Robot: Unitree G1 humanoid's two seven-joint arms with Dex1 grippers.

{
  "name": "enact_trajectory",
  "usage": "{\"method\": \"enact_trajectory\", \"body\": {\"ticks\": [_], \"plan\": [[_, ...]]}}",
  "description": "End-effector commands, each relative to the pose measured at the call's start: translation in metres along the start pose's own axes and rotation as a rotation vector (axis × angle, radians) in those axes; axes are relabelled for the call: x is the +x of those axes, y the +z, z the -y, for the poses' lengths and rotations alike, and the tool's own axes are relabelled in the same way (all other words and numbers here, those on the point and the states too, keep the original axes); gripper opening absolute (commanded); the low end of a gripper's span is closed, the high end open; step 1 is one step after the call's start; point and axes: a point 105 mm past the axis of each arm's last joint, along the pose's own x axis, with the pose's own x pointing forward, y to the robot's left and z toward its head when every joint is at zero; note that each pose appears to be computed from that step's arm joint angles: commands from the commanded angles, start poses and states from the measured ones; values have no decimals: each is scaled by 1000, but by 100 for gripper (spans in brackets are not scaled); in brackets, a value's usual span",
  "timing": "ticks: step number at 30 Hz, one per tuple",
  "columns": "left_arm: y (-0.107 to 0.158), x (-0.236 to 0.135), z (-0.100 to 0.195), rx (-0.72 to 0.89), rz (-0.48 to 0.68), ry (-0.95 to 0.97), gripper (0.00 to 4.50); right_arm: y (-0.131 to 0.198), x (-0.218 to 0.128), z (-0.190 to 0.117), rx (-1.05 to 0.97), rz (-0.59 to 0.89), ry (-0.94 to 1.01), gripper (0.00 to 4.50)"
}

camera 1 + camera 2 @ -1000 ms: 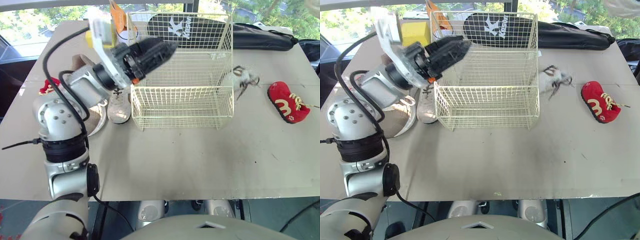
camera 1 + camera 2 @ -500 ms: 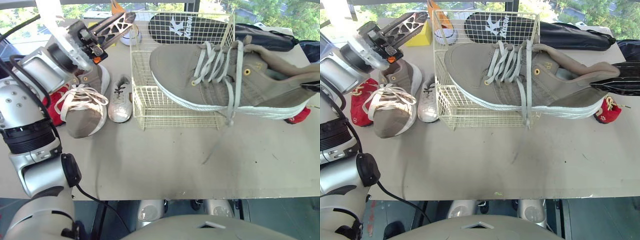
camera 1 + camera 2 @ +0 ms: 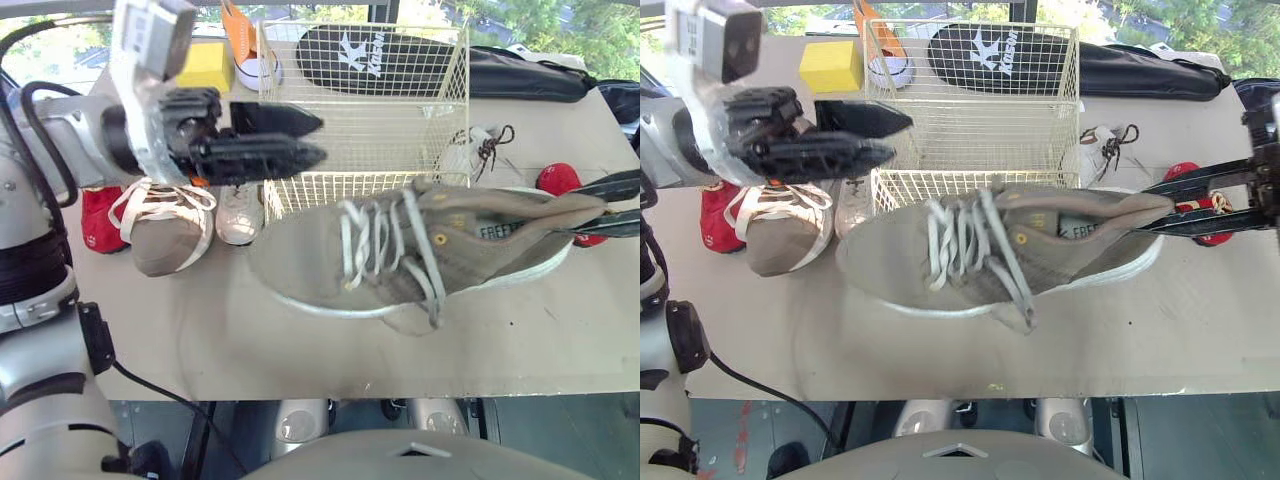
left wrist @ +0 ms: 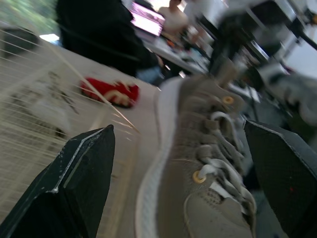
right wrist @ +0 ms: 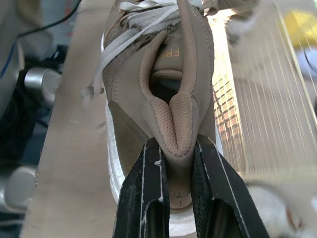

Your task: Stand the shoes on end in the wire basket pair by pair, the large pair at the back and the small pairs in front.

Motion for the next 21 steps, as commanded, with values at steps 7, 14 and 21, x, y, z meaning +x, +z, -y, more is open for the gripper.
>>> {"method": "enact_trajectory", "body": {"ticks": [7, 14, 21], "plan": [[-28, 7, 4, 94, -247, -131, 277, 19, 16, 39, -283, 64, -19, 0], [-16, -4, -12, 100, -85, 40, 64, -4, 19, 61, -149, 68, -175, 171], [14, -38, -33, 207, 243, 399, 38, -52, -11, 62, 245, 90, -506, 439]]}}
